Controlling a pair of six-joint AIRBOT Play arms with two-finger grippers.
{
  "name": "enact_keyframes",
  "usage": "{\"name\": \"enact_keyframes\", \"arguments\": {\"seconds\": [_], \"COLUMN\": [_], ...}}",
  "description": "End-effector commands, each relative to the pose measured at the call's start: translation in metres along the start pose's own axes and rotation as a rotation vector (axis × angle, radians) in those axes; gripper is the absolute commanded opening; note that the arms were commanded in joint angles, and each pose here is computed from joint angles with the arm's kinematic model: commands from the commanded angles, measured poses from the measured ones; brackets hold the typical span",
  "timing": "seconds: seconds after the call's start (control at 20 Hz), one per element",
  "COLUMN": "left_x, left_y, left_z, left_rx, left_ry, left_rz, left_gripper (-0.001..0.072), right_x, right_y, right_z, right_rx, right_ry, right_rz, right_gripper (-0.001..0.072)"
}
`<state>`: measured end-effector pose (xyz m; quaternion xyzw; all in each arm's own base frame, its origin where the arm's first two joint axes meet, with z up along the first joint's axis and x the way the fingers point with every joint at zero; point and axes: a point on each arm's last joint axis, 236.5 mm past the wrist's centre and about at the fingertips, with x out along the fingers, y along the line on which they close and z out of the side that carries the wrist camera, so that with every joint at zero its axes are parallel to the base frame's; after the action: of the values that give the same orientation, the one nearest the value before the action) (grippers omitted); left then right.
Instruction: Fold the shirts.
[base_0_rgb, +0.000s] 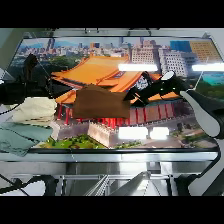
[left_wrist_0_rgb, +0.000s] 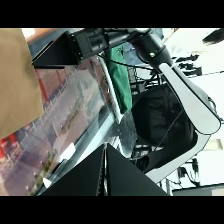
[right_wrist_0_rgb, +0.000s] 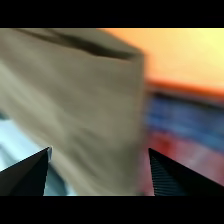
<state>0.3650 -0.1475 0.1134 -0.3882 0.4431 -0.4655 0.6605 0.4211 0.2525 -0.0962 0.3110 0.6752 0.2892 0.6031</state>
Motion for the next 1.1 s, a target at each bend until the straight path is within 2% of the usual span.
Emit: {"name": "enact_keyframes", "arguments": {"seconds": [0.0, 0.05, 0.1, 0.25, 0.3, 0.45, 0.6, 0.75, 0.9, 1.05], "left_x": [0.0, 0.0, 0.0, 0.0, 0.0, 0.0, 0.0, 0.0, 0.0, 0.0], "left_y": [0.0, 0.0, 0.0, -0.002, -0.004, -0.007, -0.008, -0.006, -0.006, -0.005], "left_z": [-0.001, -0.001, -0.002, -0.003, -0.006, -0.01, -0.011, -0.009, -0.009, -0.009], "left_rx": [0.006, 0.006, 0.006, 0.004, 0.003, -0.007, -0.007, -0.006, -0.007, -0.006], "left_ry": [0.003, 0.004, 0.004, 0.011, 0.021, 0.041, 0.045, 0.037, 0.036, 0.034], "left_rz": [-0.001, -0.002, -0.003, -0.011, -0.019, -0.034, -0.036, -0.029, -0.028, -0.025], "left_gripper": [0.0005, 0.0005, 0.0005, 0.0005, 0.0005, 0.0005, 0.0005, 0.0005, 0.0005, 0.0005], "right_x": [0.033, 0.034, 0.029, -0.023, -0.05, -0.164, -0.317, -0.439, -0.494, -0.506], "right_y": [0.03, 0.051, 0.077, 0.144, 0.155, 0.156, 0.11, 0.006, -0.099, -0.193], "right_z": [0.001, 0.003, 0.008, 0.028, 0.034, 0.049, 0.056, 0.02, -0.054, -0.156], "right_rx": [-0.012, -0.034, -0.049, -0.108, -0.125, -0.176, -0.126, 0.115, 0.371, 0.701], "right_ry": [0.0, -0.018, -0.048, -0.167, -0.206, -0.383, -0.696, -0.904, -0.93, -0.814], "right_rz": [0.155, 0.233, 0.335, 0.637, 0.674, 0.62, 0.417, 0.138, -0.087, -0.367], "right_gripper": [0.0689, 0.0513, 0.0011, 0.0017, 0.0017, 0.0016, 0.0016, 0.0016, 0.0016, 0.0016]}}
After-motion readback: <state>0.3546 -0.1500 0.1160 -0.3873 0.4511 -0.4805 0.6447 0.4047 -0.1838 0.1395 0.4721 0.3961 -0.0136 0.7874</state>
